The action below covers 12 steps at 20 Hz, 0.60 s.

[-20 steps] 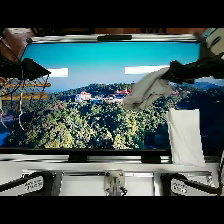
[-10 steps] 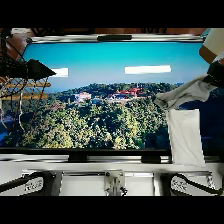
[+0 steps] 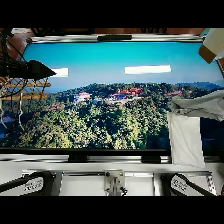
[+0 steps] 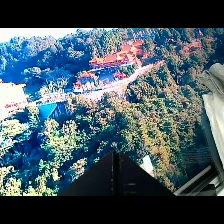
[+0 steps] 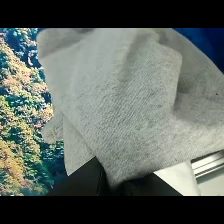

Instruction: Fold the shirts.

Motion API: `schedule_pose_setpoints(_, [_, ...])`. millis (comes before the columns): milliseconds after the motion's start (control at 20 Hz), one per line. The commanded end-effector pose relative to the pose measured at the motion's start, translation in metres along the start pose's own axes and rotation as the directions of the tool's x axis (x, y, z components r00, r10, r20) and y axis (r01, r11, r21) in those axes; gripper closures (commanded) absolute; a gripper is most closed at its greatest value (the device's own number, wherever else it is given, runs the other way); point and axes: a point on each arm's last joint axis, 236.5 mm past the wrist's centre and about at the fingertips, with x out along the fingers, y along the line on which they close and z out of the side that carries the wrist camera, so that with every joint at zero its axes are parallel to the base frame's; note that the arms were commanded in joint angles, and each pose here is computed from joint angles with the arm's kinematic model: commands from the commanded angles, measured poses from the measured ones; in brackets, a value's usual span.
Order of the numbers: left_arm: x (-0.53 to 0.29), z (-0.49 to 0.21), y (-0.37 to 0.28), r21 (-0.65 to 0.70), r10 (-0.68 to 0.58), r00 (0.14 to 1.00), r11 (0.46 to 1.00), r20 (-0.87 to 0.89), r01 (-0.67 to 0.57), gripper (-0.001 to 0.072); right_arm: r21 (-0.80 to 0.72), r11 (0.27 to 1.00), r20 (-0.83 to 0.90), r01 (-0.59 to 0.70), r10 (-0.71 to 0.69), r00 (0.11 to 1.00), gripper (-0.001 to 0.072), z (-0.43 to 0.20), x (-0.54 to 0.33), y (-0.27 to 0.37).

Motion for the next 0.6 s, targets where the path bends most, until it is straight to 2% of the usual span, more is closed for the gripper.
schedule_pose_setpoints(0, [0.0,0.0,0.0,0.029,0.0,1.0,1.0,0.0,0.0,0.0675,0.071,0.997,-0.11,0.033,-0.025,0.994,0.0637,-0.037,-0.015,-0.006])
schedule_pose_setpoints(350, [0.0,0.0,0.0,0.048,0.0,1.0,0.999,0.0,0.0,0.0675,0.066,0.997,-0.214,0.036,-0.022,0.977,0.0637,-0.099,0.0,-0.007])
schedule_pose_setpoints(550, [0.0,0.0,0.0,0.048,0.0,1.0,0.999,0.0,0.0,0.0675,-0.001,0.976,-0.316,0.216,-0.205,0.926,0.0636,-0.151,0.016,-0.052])
